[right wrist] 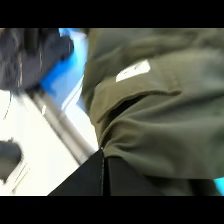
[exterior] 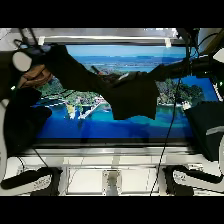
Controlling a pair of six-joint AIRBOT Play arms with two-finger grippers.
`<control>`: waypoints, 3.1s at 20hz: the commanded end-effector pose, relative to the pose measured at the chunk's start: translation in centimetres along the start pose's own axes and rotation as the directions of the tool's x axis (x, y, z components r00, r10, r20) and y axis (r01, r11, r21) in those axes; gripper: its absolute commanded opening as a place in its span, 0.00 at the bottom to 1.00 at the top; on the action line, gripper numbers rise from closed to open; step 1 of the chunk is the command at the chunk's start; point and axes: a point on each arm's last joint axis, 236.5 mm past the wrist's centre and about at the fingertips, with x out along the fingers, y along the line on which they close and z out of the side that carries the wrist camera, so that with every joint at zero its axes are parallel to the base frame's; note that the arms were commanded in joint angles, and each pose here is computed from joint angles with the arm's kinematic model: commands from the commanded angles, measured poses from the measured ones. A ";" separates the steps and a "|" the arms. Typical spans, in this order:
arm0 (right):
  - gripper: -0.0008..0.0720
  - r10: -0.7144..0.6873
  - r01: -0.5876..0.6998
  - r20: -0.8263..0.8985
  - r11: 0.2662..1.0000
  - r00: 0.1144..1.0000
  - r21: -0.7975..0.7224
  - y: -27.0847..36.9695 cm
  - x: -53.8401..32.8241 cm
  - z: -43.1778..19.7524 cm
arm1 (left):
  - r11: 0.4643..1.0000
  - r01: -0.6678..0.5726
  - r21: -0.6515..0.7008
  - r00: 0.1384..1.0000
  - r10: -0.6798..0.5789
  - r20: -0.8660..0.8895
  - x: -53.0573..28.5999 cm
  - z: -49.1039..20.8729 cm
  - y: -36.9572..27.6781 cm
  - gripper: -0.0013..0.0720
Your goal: Fold the clothes and pants, and hang the long-sleeved shirts on hangers.
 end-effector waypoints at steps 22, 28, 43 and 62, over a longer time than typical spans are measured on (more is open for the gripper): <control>0.61 -0.305 0.299 -0.045 0.873 0.951 0.386 -14.9 3.0 -8.4 | 0.972 0.037 -0.234 0.792 -0.171 -0.587 -2.7 -26.3 -3.5 0.99; 0.60 -0.288 0.293 -0.072 0.877 0.955 0.382 -14.4 3.1 -9.0 | 0.821 0.069 -0.566 0.764 -0.408 -0.499 -4.9 -36.7 -11.4 0.66; 0.60 -0.262 0.279 -0.096 0.880 0.960 0.384 -13.8 3.2 -9.6 | 0.878 0.191 -0.439 0.751 -0.418 -0.512 0.0 -39.8 -19.5 0.37; 0.60 -0.275 0.286 -0.086 0.878 0.958 0.383 -14.1 3.2 -9.3 | 0.879 0.167 -0.446 0.756 -0.405 -0.514 2.7 -39.6 -19.5 0.37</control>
